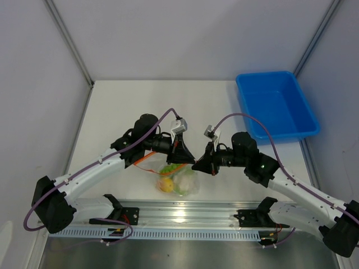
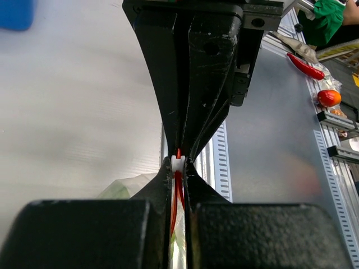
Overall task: Place the food in the zip-top bag and seal the zipper
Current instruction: Zip the zipper food storage bag at the center of the board.
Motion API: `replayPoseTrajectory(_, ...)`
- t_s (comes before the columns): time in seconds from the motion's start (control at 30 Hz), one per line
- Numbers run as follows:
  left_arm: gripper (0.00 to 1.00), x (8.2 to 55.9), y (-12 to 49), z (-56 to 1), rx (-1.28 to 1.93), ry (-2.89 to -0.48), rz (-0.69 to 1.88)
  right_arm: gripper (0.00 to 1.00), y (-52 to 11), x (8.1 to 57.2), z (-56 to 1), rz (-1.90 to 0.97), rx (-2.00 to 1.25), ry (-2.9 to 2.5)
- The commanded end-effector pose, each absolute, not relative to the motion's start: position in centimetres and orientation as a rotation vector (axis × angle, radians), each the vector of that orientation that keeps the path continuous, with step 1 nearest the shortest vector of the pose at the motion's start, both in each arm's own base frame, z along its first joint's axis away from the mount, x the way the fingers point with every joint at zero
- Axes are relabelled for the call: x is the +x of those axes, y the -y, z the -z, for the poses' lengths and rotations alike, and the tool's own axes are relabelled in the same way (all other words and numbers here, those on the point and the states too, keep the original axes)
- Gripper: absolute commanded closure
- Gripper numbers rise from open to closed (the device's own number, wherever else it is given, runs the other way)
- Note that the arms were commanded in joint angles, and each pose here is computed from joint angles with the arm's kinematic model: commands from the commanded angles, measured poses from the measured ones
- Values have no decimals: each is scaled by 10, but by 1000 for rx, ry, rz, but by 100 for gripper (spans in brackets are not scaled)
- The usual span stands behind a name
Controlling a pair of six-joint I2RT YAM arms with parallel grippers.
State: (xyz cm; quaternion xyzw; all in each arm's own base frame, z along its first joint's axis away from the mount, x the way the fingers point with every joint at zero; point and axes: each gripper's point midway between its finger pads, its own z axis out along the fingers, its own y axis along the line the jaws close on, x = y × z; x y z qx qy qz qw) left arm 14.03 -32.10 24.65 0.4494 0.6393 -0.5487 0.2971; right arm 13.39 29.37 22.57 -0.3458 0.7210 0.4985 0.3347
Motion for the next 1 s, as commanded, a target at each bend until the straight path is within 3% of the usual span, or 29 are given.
replayPoseTrajectory(0.0, 99, 140, 321, -258, 1222, -1667, 1432, 100, -293, 152, -261, -1251, -789, -1732)
replayPoseTrajectory(0.4, 99, 149, 313, -253, 1208, -1713, 1358, 100, -287, 152, -270, -1284, -727, -1660)
replayPoseTrajectory(0.6, 99, 148, 312, -257, 1205, -1699, 1382, 100, -294, 140, -263, -1328, -849, -1696)
replayPoseTrajectory(0.73, 99, 148, 311, -264, 1200, -1671, 1408, 69, -293, 139, -257, -1314, -875, -1726)
replayPoseTrajectory(0.83, 99, 145, 310, -269, 1198, -1643, 1440, 64, -293, 141, -256, -1314, -875, -1727)
replayPoseTrajectory(0.97, 99, 143, 308, -276, 1194, -1607, 1473, 64, -300, 141, -257, -1359, -884, -1706)
